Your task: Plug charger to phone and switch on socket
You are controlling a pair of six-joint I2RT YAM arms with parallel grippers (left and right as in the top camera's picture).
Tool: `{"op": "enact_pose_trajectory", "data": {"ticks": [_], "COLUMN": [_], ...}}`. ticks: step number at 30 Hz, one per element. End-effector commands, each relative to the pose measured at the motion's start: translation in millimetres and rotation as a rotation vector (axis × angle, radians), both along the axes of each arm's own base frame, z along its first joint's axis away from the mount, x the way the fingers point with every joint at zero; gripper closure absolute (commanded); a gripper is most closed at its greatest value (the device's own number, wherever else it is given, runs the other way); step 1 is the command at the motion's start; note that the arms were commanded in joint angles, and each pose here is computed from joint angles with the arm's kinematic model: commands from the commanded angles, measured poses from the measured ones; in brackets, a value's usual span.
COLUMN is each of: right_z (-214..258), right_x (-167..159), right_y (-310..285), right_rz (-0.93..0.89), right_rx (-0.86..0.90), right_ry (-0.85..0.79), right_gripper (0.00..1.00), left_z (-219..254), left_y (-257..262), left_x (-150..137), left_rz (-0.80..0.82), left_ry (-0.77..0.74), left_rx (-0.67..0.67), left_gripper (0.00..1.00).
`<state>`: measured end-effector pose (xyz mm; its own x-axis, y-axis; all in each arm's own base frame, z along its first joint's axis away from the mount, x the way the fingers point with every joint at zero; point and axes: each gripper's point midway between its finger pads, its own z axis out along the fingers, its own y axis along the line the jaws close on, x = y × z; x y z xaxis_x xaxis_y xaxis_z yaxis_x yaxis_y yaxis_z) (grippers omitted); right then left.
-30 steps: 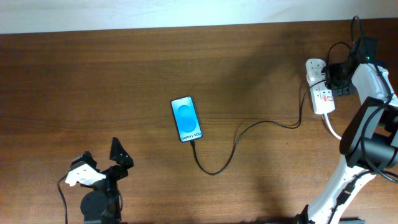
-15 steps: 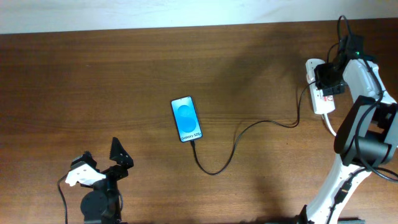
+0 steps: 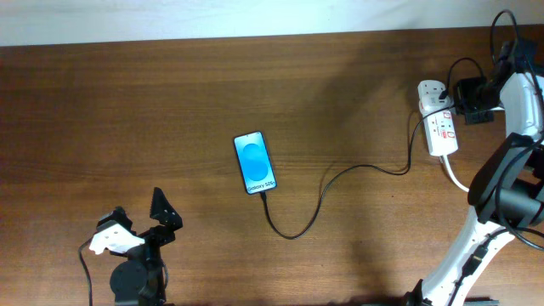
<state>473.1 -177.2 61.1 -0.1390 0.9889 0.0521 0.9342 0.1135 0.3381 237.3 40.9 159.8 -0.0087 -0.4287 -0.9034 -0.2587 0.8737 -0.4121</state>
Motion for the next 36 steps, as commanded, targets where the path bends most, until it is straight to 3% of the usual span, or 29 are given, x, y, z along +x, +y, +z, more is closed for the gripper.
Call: {"op": "enact_pose_trajectory", "data": {"ticks": [1,12,24,30,33,36], "right_z": [-6,-15,-27,-70,-67,-22], "right_x": [0,-12,5,2,0,-23], "right_y": [2,2,2,24,29,8], "right_rz": [0.015,0.042,0.043,0.087,0.126,0.108], "right_rx": [0.001,-0.034,-0.050,-0.002,-0.006,-0.032], "right_ry": [0.017,0.078,0.038,0.121,0.133,0.194], "right_gripper": [0.96,0.96,0.96,0.96,0.96,0.96], "left_z": [-3,-3,-3,-3,-3,-3], "left_y": [-1,-1,-1,-1,-1,-1], "left_x": [1,1,1,1,1,1], "left_rz": [-0.003,-0.003,-0.003,-0.003,-0.003,-0.003], "left_ry": [0.002,0.002,0.002,0.002,0.002,0.002], "left_rx": [-0.008,-0.008,-0.008,-0.008,-0.008,-0.008], "left_gripper": [0.01,0.01,0.01,0.01,0.01,0.01]}}
